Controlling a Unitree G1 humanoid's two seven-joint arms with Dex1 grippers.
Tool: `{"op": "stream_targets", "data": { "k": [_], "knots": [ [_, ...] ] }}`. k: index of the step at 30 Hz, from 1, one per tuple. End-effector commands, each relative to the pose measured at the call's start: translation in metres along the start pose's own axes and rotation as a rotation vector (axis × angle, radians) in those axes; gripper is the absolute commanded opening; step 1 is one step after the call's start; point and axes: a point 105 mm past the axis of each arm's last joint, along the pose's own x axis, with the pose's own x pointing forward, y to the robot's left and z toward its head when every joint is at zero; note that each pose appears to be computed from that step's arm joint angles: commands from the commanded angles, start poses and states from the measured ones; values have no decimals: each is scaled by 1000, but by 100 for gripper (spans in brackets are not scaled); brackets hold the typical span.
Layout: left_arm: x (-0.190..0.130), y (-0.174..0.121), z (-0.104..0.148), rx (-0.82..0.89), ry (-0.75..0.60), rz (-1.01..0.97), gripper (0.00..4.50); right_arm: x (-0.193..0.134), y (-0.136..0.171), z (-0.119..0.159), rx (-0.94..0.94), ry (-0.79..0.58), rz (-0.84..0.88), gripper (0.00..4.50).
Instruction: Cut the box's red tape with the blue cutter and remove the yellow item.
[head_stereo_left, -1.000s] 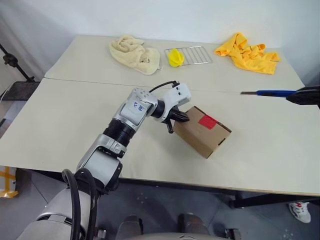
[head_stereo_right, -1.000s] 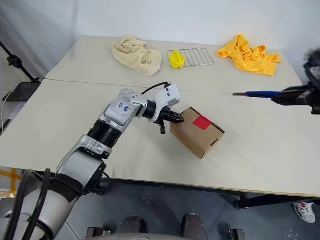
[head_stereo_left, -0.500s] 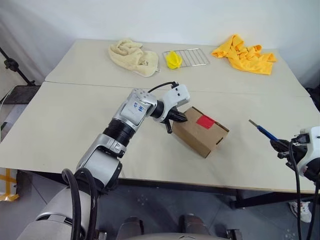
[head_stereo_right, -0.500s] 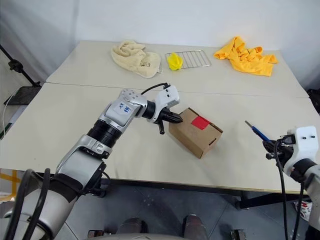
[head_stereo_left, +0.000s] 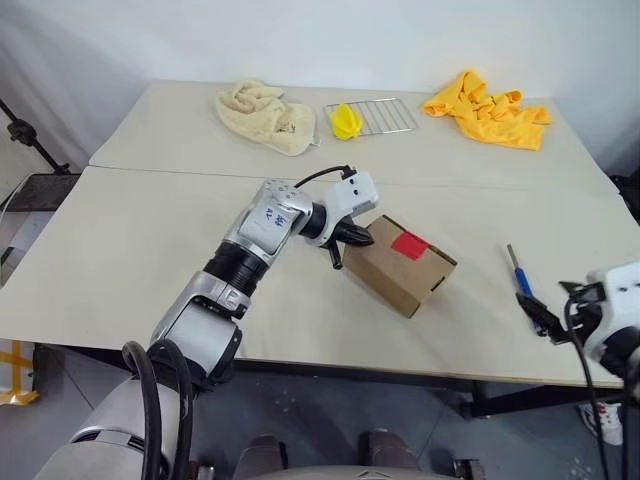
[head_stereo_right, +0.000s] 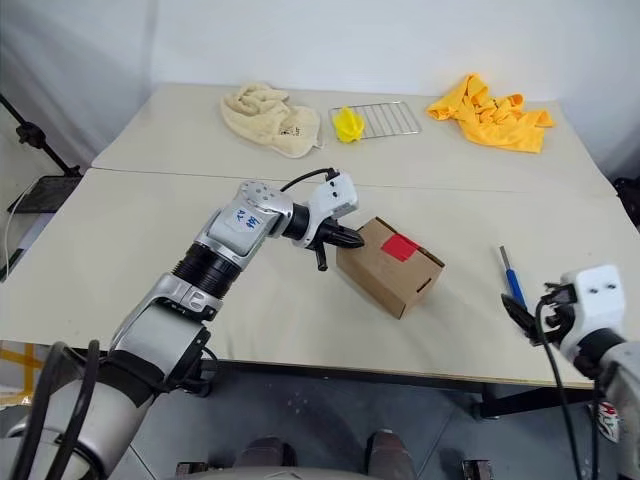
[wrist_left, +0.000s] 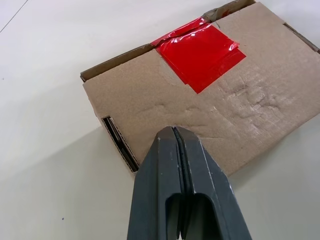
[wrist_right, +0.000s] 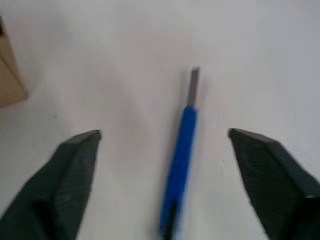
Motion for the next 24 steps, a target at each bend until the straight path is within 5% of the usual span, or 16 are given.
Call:
{"op": "stream_targets", "data": {
  "k": [1, 9, 16, 22, 24],
  "knots": [
    [-4, 1, -1, -50, -5, -23, 0, -3, -2, 51, -94, -72, 55, 446],
    [-25, 10, 31, -46, -109, -33, 0, 53, 1, 85, -155, -86, 145, 446],
    [-71, 33, 45, -91, -164, 62, 0, 108, 11, 72, -244, -9, 217, 211],
    [-74, 11, 3, -150, -13, -22, 0, 136, 31, 55, -324, 69, 344, 3],
    [-65, -6, -10, -176, 27, -75, 0, 140, 38, 50, -342, 94, 385, 3]
  ]
}}
